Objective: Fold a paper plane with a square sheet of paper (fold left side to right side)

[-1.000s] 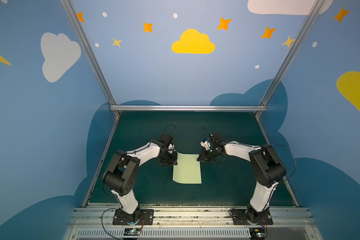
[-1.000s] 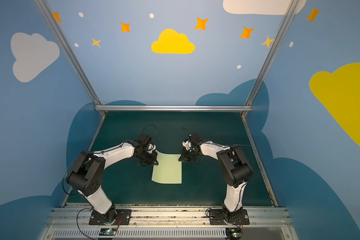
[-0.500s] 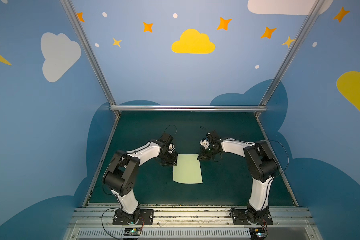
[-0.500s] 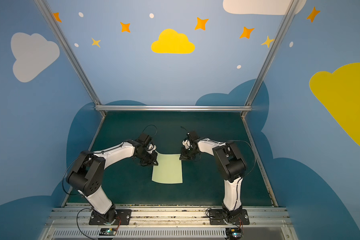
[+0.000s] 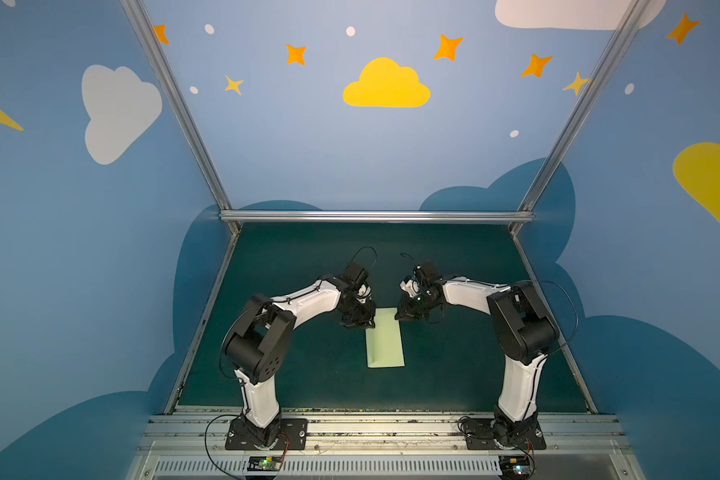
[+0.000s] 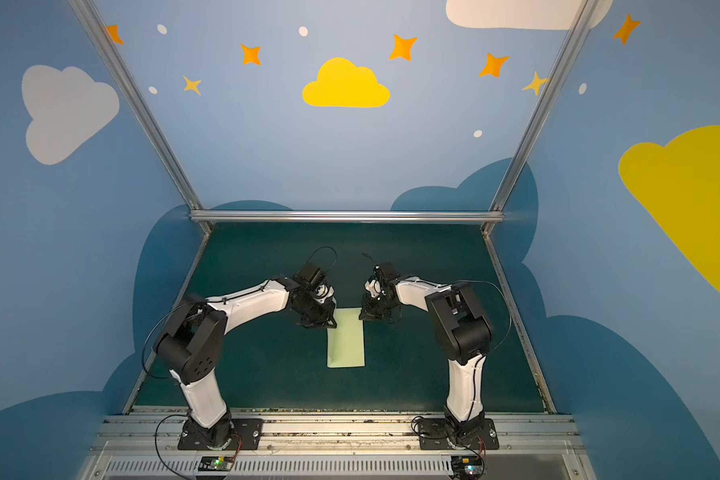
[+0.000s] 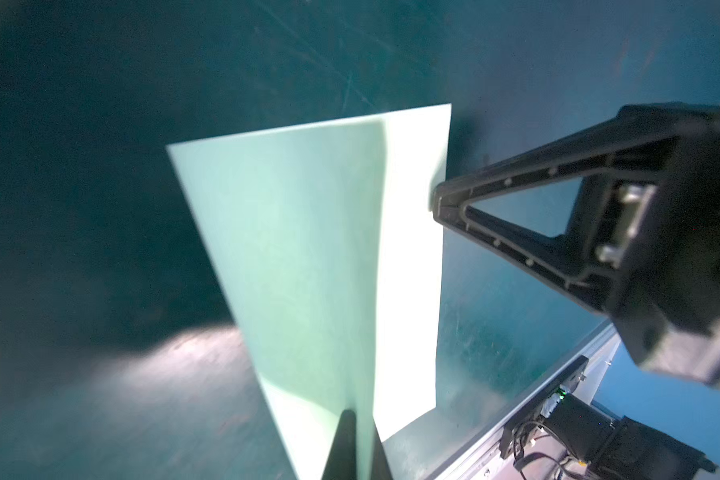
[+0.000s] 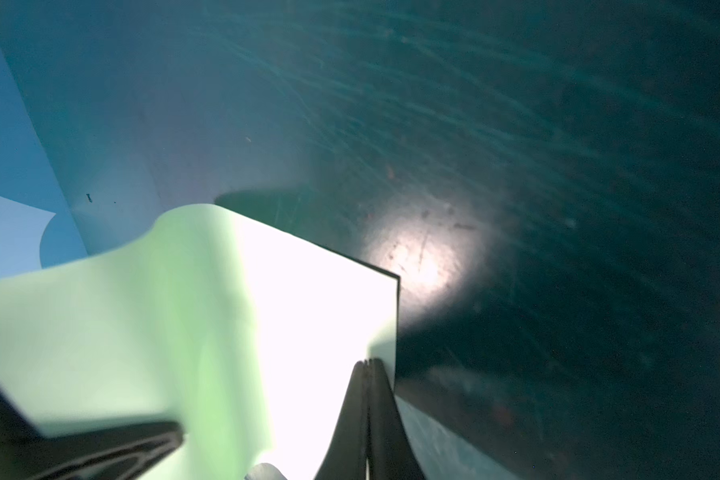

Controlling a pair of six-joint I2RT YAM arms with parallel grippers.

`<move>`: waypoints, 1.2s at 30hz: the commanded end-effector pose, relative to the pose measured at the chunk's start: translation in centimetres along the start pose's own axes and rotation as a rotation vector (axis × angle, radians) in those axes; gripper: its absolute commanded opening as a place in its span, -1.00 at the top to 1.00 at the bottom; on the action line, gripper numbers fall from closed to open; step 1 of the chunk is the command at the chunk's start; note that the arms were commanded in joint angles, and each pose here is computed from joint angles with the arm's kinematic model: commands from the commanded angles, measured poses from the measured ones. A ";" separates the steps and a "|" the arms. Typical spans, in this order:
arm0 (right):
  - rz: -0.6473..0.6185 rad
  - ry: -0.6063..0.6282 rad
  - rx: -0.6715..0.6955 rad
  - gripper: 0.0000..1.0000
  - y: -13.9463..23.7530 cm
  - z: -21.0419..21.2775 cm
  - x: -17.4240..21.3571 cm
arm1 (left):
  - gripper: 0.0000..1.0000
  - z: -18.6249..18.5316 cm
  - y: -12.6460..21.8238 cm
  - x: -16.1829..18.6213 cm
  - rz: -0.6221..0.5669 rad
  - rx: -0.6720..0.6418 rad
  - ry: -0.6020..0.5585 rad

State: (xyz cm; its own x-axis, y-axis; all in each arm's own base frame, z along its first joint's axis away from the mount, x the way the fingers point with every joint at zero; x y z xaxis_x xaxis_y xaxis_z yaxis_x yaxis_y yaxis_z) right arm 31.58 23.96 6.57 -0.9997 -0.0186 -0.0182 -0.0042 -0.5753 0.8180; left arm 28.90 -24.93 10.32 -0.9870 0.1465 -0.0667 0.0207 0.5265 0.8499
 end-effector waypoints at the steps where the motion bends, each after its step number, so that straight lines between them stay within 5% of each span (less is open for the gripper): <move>1: 0.050 -0.039 0.099 1.00 -1.9 -2.7 1.4 | 0.93 -1.1 -0.8 -0.7 0.001 0.010 -0.003; 6: 0.055 -0.039 0.101 1.00 -1.9 -2.8 1.5 | 0.86 -1.8 -2.1 -1.2 0.022 0.003 -0.014; 11: 0.057 -0.039 0.100 1.00 -2.0 -2.8 1.6 | 0.30 -1.8 -2.5 -1.4 0.024 0.001 -0.013; 16: 0.060 -0.038 0.095 1.00 -2.0 -2.7 1.8 | 0.09 -1.6 -3.1 -1.3 0.031 0.002 -0.011; 25: 0.057 -0.043 0.065 1.00 -1.6 -2.2 1.8 | 0.06 -1.0 -4.0 -1.2 0.040 -0.008 -0.007; 32: 0.014 -0.049 -0.047 1.00 0.8 0.0 0.1 | 0.38 -0.7 -4.5 -1.0 0.050 -0.011 -0.008; 36: -0.023 -0.032 -0.112 1.00 2.8 1.7 -1.1 | 0.41 -0.5 -4.6 -0.9 0.055 -0.013 -0.009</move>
State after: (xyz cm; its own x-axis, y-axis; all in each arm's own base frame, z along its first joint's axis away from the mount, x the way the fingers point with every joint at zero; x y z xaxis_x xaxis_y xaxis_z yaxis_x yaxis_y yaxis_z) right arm 31.81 23.57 6.97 -0.9998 0.0115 0.0157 0.0052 -0.6210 0.7838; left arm 30.03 -28.12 7.55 -0.9845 0.1701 -0.0426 0.0529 0.5199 0.8526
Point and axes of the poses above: each gripper's point midway between its finger pads, its own y axis back along the fingers, its own z axis along the line the jaws close on, x = y × z, the point moved 6 cm from there along y, back along the fingers, and after that the axes turned 5 degrees about -y, right-handed, at the moved point
